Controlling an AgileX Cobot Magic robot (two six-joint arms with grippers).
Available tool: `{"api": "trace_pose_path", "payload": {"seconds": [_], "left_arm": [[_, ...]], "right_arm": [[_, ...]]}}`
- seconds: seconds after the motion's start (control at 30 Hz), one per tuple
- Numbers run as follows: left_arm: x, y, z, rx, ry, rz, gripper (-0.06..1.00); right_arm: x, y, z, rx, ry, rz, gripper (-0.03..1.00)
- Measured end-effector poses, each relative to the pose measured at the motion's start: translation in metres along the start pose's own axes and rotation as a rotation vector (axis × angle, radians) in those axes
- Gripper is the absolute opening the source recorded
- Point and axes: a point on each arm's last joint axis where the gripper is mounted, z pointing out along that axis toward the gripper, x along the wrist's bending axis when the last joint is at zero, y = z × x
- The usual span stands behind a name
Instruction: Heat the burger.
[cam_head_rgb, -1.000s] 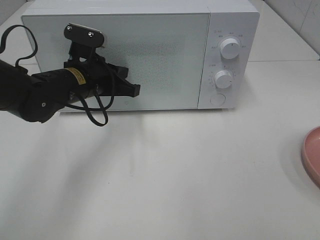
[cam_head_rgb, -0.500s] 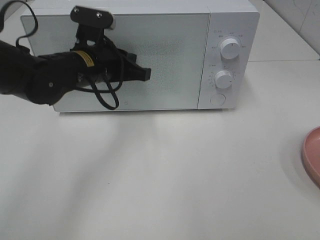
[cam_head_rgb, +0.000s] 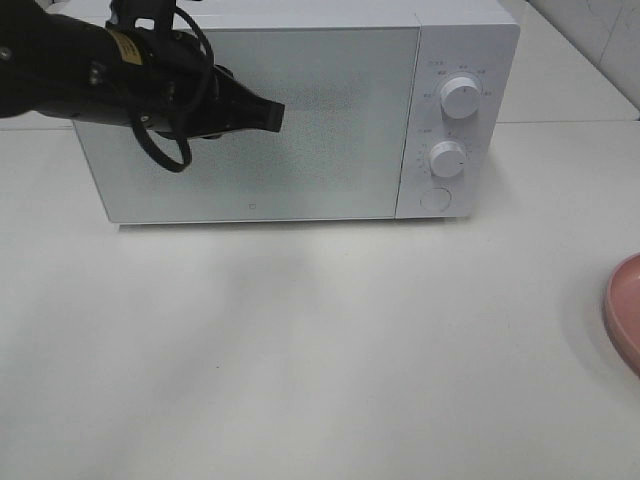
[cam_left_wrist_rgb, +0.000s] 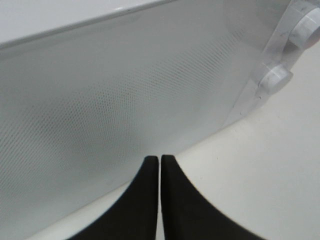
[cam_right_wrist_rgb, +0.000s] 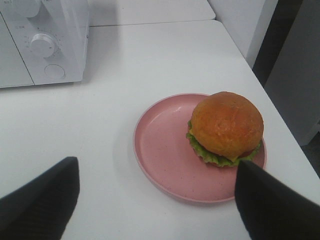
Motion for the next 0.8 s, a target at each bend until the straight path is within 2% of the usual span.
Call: {"api": "trace_pose_path", "payload": {"seconds": [0.13,0.23,0.33,0.4,0.43,0.5,0.53,0.6,0.63,0.7,0.8], "left_arm": [[-0.002,0.004,-0.028,0.088,-0.009,0.013,0.01],[-0.002,0.004,-0.032,0.102,-0.009,0.019,0.03],[-0.002,0.003,-0.045,0.162,-0.012,0.021,0.09],[-0.003,-0.001,-0.057,0.242,-0.016,0.022,0.18],[-0.003,-0.001,-0.057,0.242,-0.016,0.022,0.18],[-0.003,-0.005,-0.061,0.293,-0.018,0.02,0.35],[-0.003,-0.005,-0.061,0.293,-0.018,0.02,0.35],[-0.003,-0.011,-0.066,0.378,-0.016,-0.005,0.74],[-0.003,-0.011,-0.066,0.378,-0.016,-0.005,0.74],[-0.003,-0.016,-0.069,0.431,-0.016,-0.007,0.93],[-0.003,-0.018,-0.07,0.462,-0.017,-0.004,0.98]], "right_arm": [[0.0,0.0,0.0,0.0,0.0,0.0,0.76],[0.0,0.0,0.0,0.0,0.0,0.0,0.76],[0.0,0.0,0.0,0.0,0.0,0.0,0.76],[0.0,0.0,0.0,0.0,0.0,0.0,0.76],[0.0,0.0,0.0,0.0,0.0,0.0,0.76],[0.0,0.0,0.0,0.0,0.0,0.0,0.76],[0.0,0.0,0.0,0.0,0.0,0.0,0.76],[0.0,0.0,0.0,0.0,0.0,0.0,0.76],[0.0,0.0,0.0,0.0,0.0,0.0,0.76],[0.0,0.0,0.0,0.0,0.0,0.0,0.76],[0.0,0.0,0.0,0.0,0.0,0.0,0.76]]}}
